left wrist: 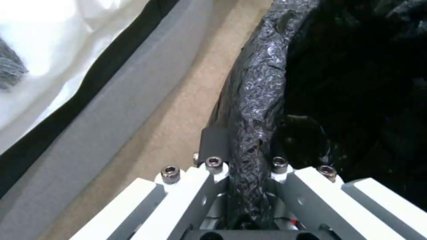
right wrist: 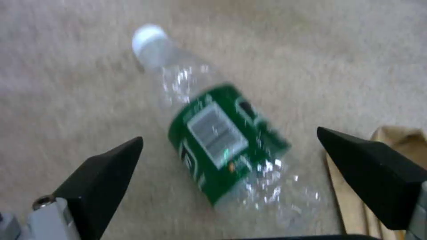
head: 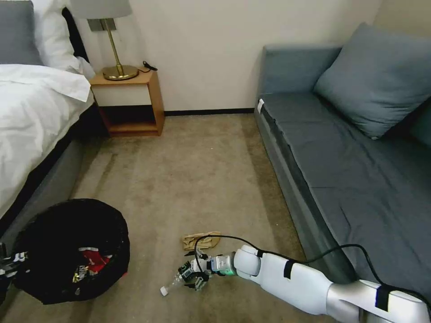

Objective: Pick up the trash bin, then pick up the garbage on the floor and place it into the trash bin.

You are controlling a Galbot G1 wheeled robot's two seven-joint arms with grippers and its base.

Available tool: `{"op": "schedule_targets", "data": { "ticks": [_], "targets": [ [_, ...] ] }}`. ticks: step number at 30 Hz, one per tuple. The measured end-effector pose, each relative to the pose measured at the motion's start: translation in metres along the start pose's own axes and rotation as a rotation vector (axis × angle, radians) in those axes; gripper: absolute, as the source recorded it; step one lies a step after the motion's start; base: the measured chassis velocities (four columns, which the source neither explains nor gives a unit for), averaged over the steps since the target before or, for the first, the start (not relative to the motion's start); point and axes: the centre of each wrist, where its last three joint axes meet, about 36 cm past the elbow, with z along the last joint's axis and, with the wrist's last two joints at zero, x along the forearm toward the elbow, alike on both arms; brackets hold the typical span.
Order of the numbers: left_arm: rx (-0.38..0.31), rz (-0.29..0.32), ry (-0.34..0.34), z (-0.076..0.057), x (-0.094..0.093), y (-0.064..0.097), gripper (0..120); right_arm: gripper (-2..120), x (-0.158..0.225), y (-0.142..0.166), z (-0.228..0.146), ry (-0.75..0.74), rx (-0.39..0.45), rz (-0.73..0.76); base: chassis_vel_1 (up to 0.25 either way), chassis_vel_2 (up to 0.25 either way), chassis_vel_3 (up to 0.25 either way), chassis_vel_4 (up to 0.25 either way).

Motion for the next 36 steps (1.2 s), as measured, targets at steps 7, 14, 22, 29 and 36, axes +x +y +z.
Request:
{"op": "schedule_targets", "data": {
  "ticks": [7, 14, 22, 29, 36],
  "targets": [
    [0.0, 0.002, 0.006, -0.001, 0.001, 0.002, 3, 97, -0.01, 0.0, 0.009, 0.026, 0.017, 0.009, 0.0, 0.0, 0.0, 0.0],
    [0.0, -0.01, 0.015, -0.001, 0.002, 0.01, 3, 73, -0.011, 0.001, 0.019, 0.041, 0.002, 0.015, 0.0, 0.0, 0.0, 0.0],
    [0.007, -0.01, 0.022, 0.002, 0.0, 0.01, 3, 46, -0.009, 0.005, 0.022, 0.034, -0.001, 0.014, 0.0, 0.0, 0.0, 0.0],
    [0.006, -0.01, 0.023, 0.004, 0.0, 0.009, 3, 34, -0.004, 0.011, 0.026, 0.012, -0.016, 0.038, 0.0, 0.0, 0.0, 0.0],
    [0.006, -0.006, 0.021, 0.004, 0.001, 0.008, 3, 34, 0.014, 0.014, 0.028, -0.024, -0.064, 0.101, 0.0, 0.0, 0.0, 0.0]
  ]
}}
